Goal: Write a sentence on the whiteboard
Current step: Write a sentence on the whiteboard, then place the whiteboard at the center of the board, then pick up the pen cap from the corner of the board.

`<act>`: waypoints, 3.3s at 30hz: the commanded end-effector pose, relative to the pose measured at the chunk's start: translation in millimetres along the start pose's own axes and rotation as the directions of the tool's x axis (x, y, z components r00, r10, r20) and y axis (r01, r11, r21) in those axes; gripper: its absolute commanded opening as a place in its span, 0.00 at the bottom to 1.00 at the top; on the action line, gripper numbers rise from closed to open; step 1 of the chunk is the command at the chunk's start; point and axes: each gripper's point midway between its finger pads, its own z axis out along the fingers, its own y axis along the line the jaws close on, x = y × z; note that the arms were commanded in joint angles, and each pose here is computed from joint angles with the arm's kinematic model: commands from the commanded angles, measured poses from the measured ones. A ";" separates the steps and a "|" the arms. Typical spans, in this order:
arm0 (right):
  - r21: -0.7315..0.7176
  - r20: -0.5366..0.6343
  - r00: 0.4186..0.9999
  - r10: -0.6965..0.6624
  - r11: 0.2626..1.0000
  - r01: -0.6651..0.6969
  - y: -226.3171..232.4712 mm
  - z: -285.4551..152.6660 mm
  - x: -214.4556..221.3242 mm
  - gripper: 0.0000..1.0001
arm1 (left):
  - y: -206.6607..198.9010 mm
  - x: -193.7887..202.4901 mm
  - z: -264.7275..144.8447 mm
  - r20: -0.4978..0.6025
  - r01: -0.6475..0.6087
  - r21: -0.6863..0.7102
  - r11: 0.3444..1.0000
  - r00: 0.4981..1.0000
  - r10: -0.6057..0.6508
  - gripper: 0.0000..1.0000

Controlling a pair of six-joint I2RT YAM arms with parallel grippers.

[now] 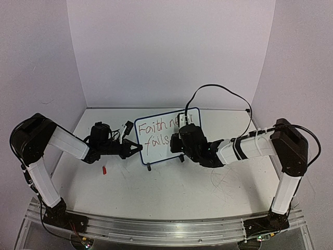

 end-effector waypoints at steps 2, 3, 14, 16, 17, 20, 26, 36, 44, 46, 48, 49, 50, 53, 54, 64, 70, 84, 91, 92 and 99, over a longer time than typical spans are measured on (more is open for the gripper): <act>0.011 0.052 0.999 0.016 1.000 -0.016 4.3 7.9 -18.5 0.00 | 17.2 6.9 -0.6 -0.037 -0.024 -0.092 0.995 0.999 0.021 0.00; 0.013 0.050 0.999 0.013 1.000 -0.014 4.4 9.5 -17.3 0.00 | 17.1 6.8 -0.6 -0.037 -0.025 -0.092 0.995 0.999 0.022 0.00; 0.031 0.054 0.999 0.002 1.000 -0.004 0.7 9.9 -17.6 0.00 | 17.7 6.6 -0.3 -0.036 -0.024 -0.094 0.995 0.999 0.020 0.00; -0.004 0.061 0.998 0.019 1.000 -0.018 5.0 0.0 -27.1 0.00 | 19.1 6.4 -0.2 -0.035 -0.019 -0.101 0.995 0.999 0.016 0.00; -0.025 0.069 0.997 0.030 0.999 -0.028 7.5 -8.7 -34.2 0.00 | 20.1 6.2 -0.2 -0.034 -0.016 -0.107 0.994 0.999 0.013 0.00; -0.086 0.076 0.995 0.066 0.995 -0.060 9.7 -37.1 -49.4 0.00 | 24.4 7.1 -0.5 -0.034 -0.005 -0.129 0.992 0.999 0.000 0.00; -0.063 0.076 0.996 0.050 0.997 -0.046 -19.1 -82.6 -55.6 0.00 | 27.0 4.0 -1.7 -0.026 0.001 -0.150 0.989 1.000 -0.005 0.07; 0.000 0.135 0.989 -0.053 0.999 0.053 -47.7 -115.4 -73.1 0.00 | 19.7 -31.2 -19.6 0.053 0.035 -0.199 0.979 0.998 -0.025 0.40; 0.027 0.198 0.976 -0.092 0.996 0.088 -63.5 -132.6 -80.6 0.00 | 13.0 -46.7 -79.8 0.135 0.212 -0.372 0.904 0.976 -0.174 0.49; 0.025 0.212 0.974 -0.087 0.996 0.083 -67.1 -136.1 -79.8 0.00 | 21.1 -34.5 -99.6 0.139 0.284 -0.469 0.836 0.959 -0.247 0.50; 0.019 0.220 0.972 -0.080 0.997 0.078 -69.7 -140.0 -78.5 0.00 | 32.0 -14.7 -123.7 0.142 0.359 -0.588 0.724 0.928 -0.345 0.51; 0.016 0.223 0.972 -0.079 0.997 0.077 -70.7 -141.8 -78.0 0.00 | 37.0 -4.2 -134.9 0.151 0.391 -0.640 0.661 0.908 -0.391 0.52; 0.013 0.227 0.971 -0.077 0.997 0.076 -71.4 -144.0 -78.3 0.00 | 40.5 1.8 -144.2 0.177 0.428 -0.675 0.601 0.885 -0.432 0.52; -0.001 0.239 0.968 -0.074 0.997 0.077 -73.0 -149.6 -79.0 0.00 | 44.4 36.5 -161.9 0.168 0.464 -0.760 0.456 0.817 -0.551 0.59; -0.007 0.242 0.968 -0.074 0.997 0.078 -72.7 -150.9 -79.1 0.00 | 44.5 45.5 -161.8 0.150 0.461 -0.772 0.437 0.801 -0.579 0.60; -0.087 0.262 0.964 -0.032 0.995 0.057 -66.3 -164.1 -82.7 0.00 | 68.9 94.2 -138.5 -0.011 0.335 -0.859 0.387 0.744 -0.668 0.58; -0.116 0.256 0.967 0.002 0.993 0.029 -64.4 -166.4 -80.4 0.00 | 73.1 104.2 -128.8 -0.050 0.317 -0.858 0.403 0.730 -0.681 0.38; -0.142 0.280 0.960 0.030 0.990 0.011 -55.9 -170.1 -99.8 0.00 | 57.8 102.8 -140.1 -0.009 0.368 -0.823 0.432 0.752 -0.659 0.10; -0.195 0.279 0.959 0.042 0.981 0.014 -44.0 -182.5 -121.1 0.00 | 21.8 -22.9 -143.2 0.126 0.411 -0.645 0.645 0.889 -0.440 0.07; -0.211 0.273 0.961 0.041 0.977 0.019 -39.9 -183.1 -123.6 0.00 | 10.4 -45.6 -142.5 0.143 0.397 -0.593 0.701 0.908 -0.393 0.07; -0.446 0.149 0.988 0.038 0.894 0.033 18.7 -186.0 -135.7 0.00 | -117.5 -147.7 -110.1 0.210 0.023 -0.123 0.992 0.978 0.003 0.07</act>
